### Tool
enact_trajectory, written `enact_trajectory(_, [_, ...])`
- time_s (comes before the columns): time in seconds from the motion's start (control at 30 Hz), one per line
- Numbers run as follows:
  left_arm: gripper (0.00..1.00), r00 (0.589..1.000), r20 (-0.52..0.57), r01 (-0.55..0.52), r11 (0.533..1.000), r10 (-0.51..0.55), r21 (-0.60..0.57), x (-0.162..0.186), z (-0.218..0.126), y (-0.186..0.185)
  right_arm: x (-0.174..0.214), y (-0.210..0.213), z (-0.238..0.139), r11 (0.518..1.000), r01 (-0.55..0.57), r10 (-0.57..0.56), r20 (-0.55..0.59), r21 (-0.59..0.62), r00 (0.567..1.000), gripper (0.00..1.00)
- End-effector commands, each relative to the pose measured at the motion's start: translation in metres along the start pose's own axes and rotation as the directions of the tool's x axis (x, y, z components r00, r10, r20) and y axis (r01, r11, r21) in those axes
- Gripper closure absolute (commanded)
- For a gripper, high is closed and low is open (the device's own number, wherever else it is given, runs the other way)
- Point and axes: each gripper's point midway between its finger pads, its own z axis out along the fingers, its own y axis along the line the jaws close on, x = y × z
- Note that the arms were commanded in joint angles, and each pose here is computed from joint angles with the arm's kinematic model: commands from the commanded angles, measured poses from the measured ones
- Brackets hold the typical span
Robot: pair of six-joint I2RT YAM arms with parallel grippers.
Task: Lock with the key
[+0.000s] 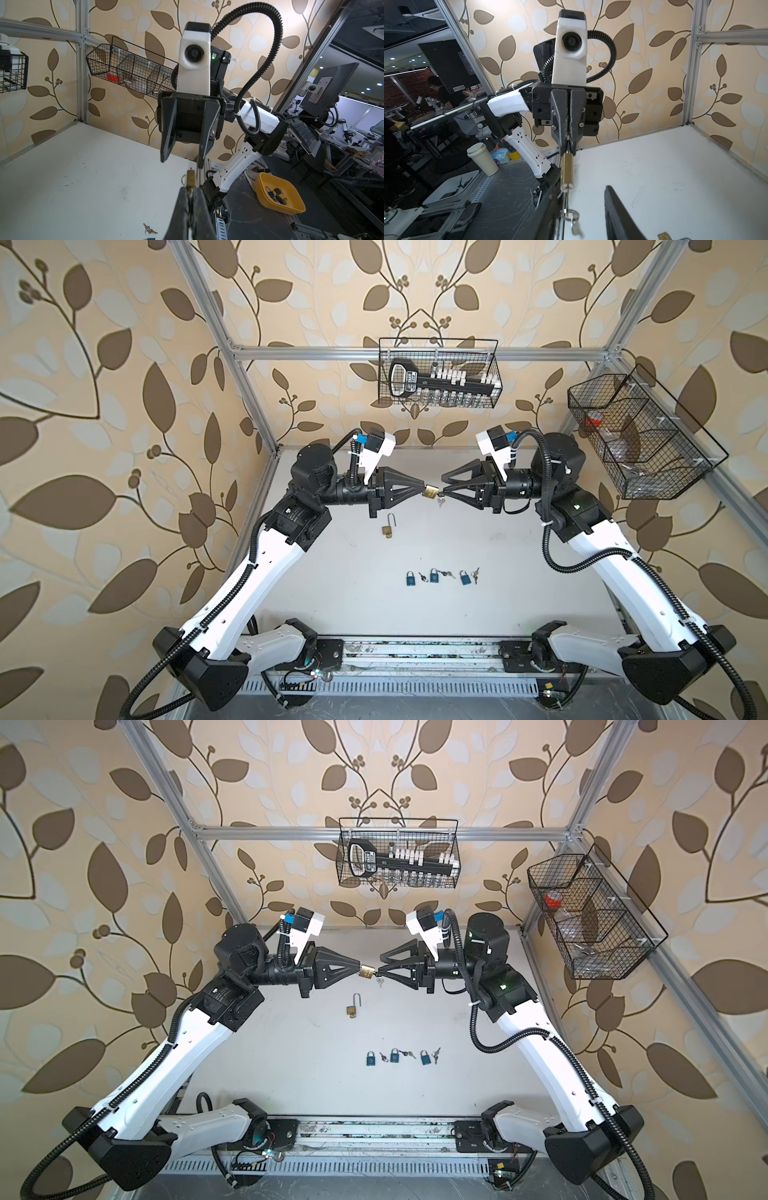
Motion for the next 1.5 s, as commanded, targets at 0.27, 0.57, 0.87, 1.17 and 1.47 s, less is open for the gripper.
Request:
enact_trajectory(0.27, [1.0, 0.995, 0.028, -0.095, 0.995, 0.094, 0.04, -0.018, -0.007, -0.019, 0.001, 0.006, 0.001, 0.998, -0.017, 0.017, -0.004, -0.055, 1.0, 0.66])
enact_trajectory(0.57, [1.0, 0.994, 0.036, -0.102, 0.994, 0.101, 0.043, -0.021, -0.007, -0.02, 0.011, 0.002, 0.004, 0.996, -0.053, 0.052, -0.026, -0.069, 0.998, 0.65])
enact_trajectory(0.87, [1.0, 0.994, 0.038, -0.103, 0.994, 0.101, 0.04, -0.022, -0.007, -0.02, 0.012, 0.004, 0.004, 0.995, -0.057, 0.055, -0.03, -0.083, 0.998, 0.79])
enact_trajectory(1.17, [1.0, 0.993, 0.05, -0.108, 0.994, 0.106, 0.025, -0.025, -0.007, -0.018, 0.016, 0.005, 0.005, 0.993, -0.067, 0.063, -0.039, -0.099, 0.997, 0.83])
enact_trajectory(1.47, [1.0, 0.994, 0.044, -0.103, 0.994, 0.102, 0.02, -0.023, -0.006, -0.015, 0.013, 0.008, 0.004, 0.994, -0.043, 0.041, -0.027, -0.101, 0.999, 1.0])
